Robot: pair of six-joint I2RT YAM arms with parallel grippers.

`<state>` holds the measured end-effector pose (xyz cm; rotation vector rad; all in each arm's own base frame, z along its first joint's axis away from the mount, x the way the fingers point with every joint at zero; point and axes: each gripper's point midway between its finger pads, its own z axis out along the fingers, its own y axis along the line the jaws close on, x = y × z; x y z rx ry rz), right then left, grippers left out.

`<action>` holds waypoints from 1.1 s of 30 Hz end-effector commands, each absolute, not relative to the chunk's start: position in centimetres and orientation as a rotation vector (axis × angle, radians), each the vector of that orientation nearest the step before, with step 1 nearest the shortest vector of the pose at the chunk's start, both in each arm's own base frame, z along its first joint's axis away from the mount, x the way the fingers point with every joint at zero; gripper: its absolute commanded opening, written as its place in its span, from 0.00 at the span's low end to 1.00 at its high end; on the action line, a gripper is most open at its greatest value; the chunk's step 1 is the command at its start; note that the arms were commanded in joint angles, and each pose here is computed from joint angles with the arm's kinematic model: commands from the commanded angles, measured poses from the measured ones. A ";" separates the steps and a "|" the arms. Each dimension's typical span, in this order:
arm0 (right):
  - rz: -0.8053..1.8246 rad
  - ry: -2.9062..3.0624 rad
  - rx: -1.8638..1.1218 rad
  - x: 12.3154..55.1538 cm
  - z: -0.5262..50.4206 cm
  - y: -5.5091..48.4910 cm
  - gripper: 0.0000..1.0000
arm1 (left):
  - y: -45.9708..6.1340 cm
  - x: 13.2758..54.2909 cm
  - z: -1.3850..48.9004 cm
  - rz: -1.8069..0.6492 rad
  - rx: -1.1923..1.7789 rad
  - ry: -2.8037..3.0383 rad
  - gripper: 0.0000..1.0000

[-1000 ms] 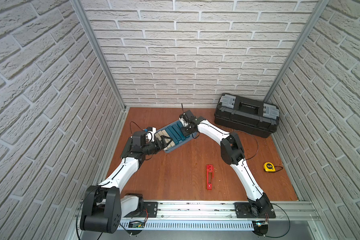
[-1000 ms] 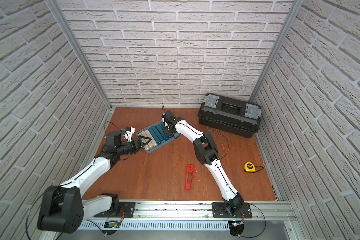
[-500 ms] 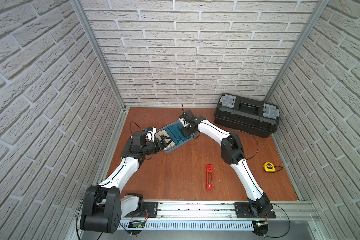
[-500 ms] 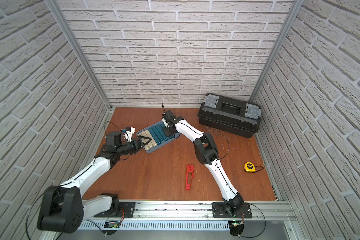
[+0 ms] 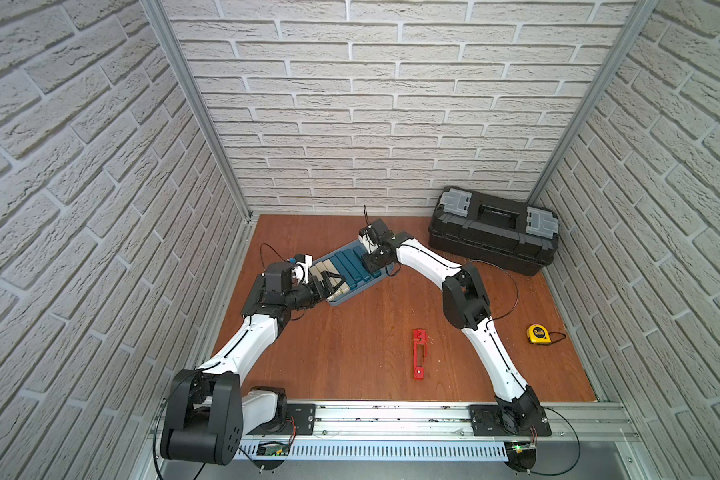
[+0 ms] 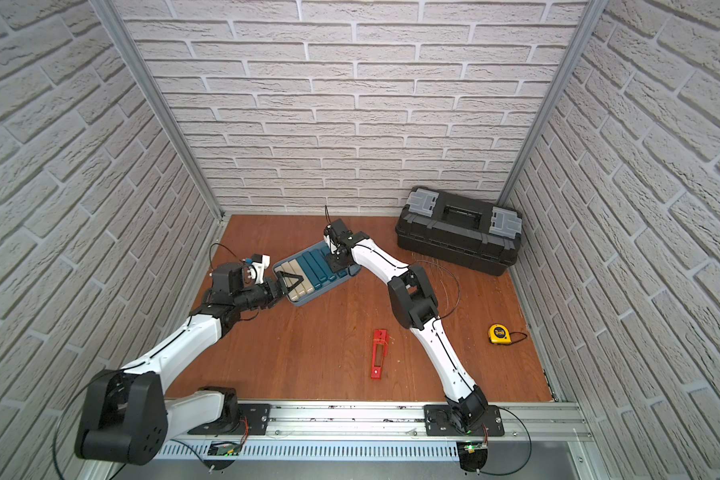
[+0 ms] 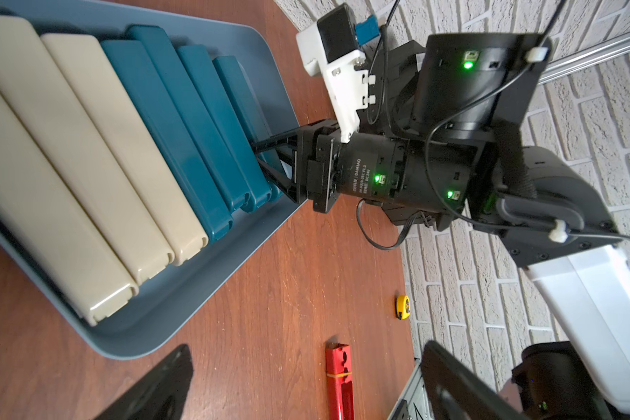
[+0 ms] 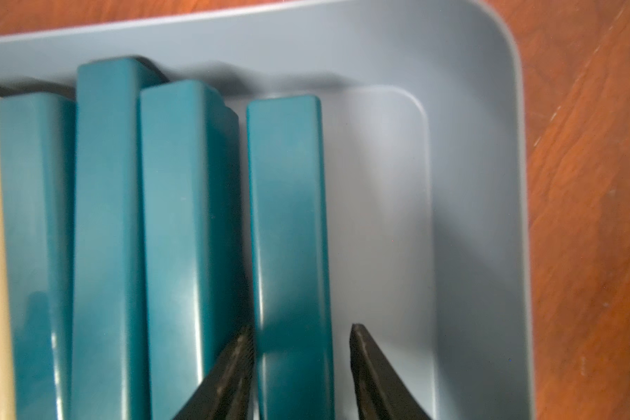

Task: Put the pruning pliers into the storage box
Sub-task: Place the pruning pliers in the storage box.

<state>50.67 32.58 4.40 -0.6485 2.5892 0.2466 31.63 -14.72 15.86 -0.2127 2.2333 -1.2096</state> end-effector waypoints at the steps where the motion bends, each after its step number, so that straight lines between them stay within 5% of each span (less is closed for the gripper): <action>1: 0.280 2.480 -0.650 51.3 9.2 33.2 0.46 | -14.6 32.0 16.1 -1.219 -0.192 2.199 0.98; 14: 0.260 2.449 -0.597 52.6 10.7 32.0 0.41 | -14.7 32.1 15.8 -1.223 -0.196 2.202 0.98; 22: 0.232 2.484 -0.551 53.3 9.2 30.6 0.21 | -14.8 32.2 15.8 -1.232 -0.195 2.202 0.98; 33: 0.236 2.511 -0.539 53.9 7.3 30.1 0.19 | -14.7 32.3 16.0 -1.228 -0.193 2.201 0.98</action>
